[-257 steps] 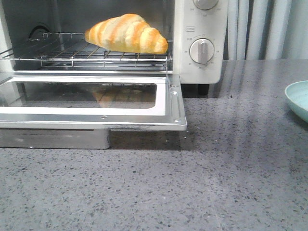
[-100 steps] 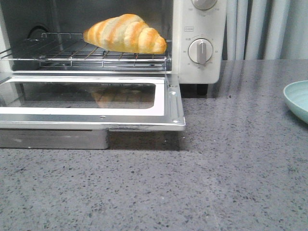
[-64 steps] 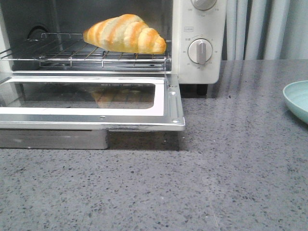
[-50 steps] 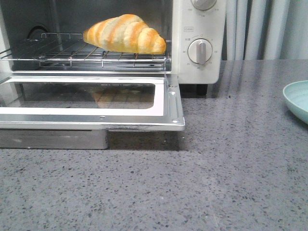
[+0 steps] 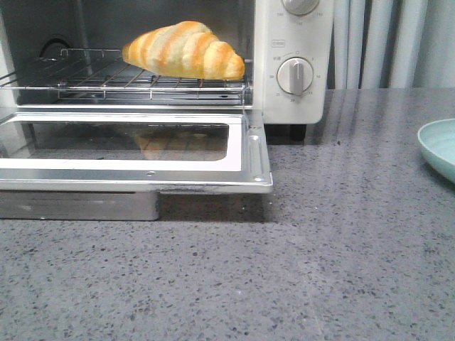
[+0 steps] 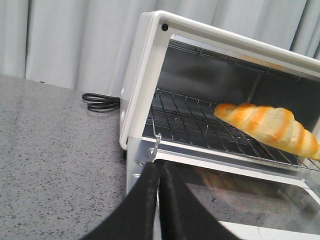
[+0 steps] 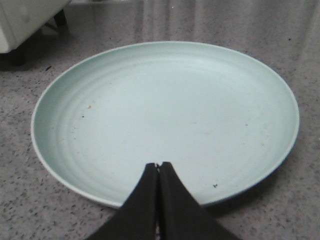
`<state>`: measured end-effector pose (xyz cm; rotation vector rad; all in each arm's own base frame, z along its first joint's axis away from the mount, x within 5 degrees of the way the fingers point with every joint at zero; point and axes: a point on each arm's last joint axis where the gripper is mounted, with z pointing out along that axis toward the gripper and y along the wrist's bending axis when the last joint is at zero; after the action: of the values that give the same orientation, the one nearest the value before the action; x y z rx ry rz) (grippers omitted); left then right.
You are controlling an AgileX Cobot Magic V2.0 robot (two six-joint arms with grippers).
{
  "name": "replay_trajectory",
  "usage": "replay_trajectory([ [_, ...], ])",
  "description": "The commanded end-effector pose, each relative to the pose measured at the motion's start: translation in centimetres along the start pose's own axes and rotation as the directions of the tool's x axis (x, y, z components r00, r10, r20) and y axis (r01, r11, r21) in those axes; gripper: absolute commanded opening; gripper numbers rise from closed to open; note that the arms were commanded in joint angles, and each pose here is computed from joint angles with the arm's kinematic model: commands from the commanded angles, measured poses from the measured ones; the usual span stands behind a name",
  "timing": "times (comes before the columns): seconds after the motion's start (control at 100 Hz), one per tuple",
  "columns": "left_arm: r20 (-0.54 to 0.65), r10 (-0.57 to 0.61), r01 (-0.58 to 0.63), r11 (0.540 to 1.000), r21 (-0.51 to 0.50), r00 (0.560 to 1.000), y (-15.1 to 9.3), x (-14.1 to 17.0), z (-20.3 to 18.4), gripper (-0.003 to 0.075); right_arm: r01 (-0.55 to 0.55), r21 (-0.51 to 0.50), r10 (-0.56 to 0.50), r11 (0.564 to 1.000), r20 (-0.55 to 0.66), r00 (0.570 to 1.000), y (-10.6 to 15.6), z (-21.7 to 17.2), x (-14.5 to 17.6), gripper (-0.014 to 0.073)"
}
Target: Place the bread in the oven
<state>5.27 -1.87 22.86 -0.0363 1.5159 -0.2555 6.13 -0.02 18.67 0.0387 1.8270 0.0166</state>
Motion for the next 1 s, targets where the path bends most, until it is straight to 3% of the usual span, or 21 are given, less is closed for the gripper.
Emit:
replay_trajectory([
  [0.0,0.033,-0.028,0.029,0.999,-0.016,0.999,0.0,-1.0,0.0,-0.0021,0.019,0.021,-0.021,1.0,0.099,0.995,-0.1,0.0,-1.0,-0.0071],
  [0.18,0.033,-0.028,0.029,0.999,-0.016,0.999,0.0,-1.0,0.0,-0.0021,0.022,0.048,-0.028,0.999,0.129,0.991,-0.3,-0.1,-0.4,-0.0071],
  [0.62,0.033,-0.028,0.029,0.999,-0.016,0.999,0.0,-1.0,0.0,-0.0021,0.157,0.109,-0.183,0.981,0.287,0.94,-0.3,-1.1,-1.5,-0.0071],
  [0.99,0.033,-0.028,0.029,0.999,-0.016,0.999,0.0,-1.0,0.0,-0.0021,0.175,0.115,-0.202,0.978,0.289,0.936,-0.4,-1.1,-1.5,-0.0071],
])
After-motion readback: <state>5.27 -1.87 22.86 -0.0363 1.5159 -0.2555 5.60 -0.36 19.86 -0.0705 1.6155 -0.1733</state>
